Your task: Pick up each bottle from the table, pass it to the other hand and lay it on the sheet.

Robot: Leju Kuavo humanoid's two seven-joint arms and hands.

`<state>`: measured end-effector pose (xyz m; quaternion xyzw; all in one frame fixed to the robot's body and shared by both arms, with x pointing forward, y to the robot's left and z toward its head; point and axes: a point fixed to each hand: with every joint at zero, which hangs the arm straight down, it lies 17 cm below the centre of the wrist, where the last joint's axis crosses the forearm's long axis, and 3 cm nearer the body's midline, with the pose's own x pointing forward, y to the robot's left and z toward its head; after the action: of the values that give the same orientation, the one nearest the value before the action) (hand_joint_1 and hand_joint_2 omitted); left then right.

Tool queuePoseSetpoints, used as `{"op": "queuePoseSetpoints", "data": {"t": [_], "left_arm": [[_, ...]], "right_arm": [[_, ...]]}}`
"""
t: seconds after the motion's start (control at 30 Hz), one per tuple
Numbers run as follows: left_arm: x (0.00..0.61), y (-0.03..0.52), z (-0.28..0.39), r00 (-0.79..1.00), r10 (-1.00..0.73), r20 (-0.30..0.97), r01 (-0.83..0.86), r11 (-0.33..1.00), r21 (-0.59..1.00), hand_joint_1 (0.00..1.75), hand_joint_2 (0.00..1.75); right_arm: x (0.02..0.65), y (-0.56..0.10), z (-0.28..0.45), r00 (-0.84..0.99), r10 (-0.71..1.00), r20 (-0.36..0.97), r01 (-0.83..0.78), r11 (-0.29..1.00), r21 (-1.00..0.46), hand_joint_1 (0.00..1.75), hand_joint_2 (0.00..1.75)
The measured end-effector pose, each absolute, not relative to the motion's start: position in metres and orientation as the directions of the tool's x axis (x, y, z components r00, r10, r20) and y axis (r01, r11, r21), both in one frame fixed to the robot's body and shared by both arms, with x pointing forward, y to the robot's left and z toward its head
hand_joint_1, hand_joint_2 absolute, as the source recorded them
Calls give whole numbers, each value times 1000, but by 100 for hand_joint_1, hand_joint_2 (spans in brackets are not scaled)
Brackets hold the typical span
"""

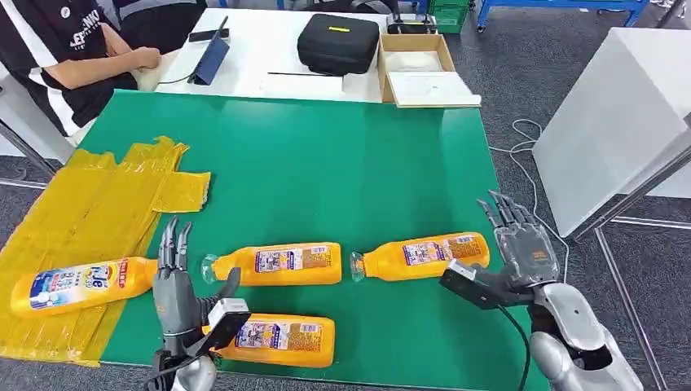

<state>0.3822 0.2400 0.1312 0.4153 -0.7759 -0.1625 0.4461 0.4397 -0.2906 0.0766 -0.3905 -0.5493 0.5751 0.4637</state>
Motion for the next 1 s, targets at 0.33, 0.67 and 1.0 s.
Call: {"op": "queuePoseSetpoints", "data": {"t": [0.33,0.67,1.0], "left_arm": [[383,218,138,-314,-730,608,-472,675,567,0,175],[389,184,174,-434,-549,714,-422,824,378,0,175],[379,181,206,-543,-310,781,-278,943,182,0,175]], "right_arm": [[451,-283,59,-324,946,-6,-182,-69,-981,0,175],[470,-254,35,-400,916,-45,-241,-152,-959,0,175],[478,-213,3,-435,899,-46,-293,-190,-937,0,175]]}}
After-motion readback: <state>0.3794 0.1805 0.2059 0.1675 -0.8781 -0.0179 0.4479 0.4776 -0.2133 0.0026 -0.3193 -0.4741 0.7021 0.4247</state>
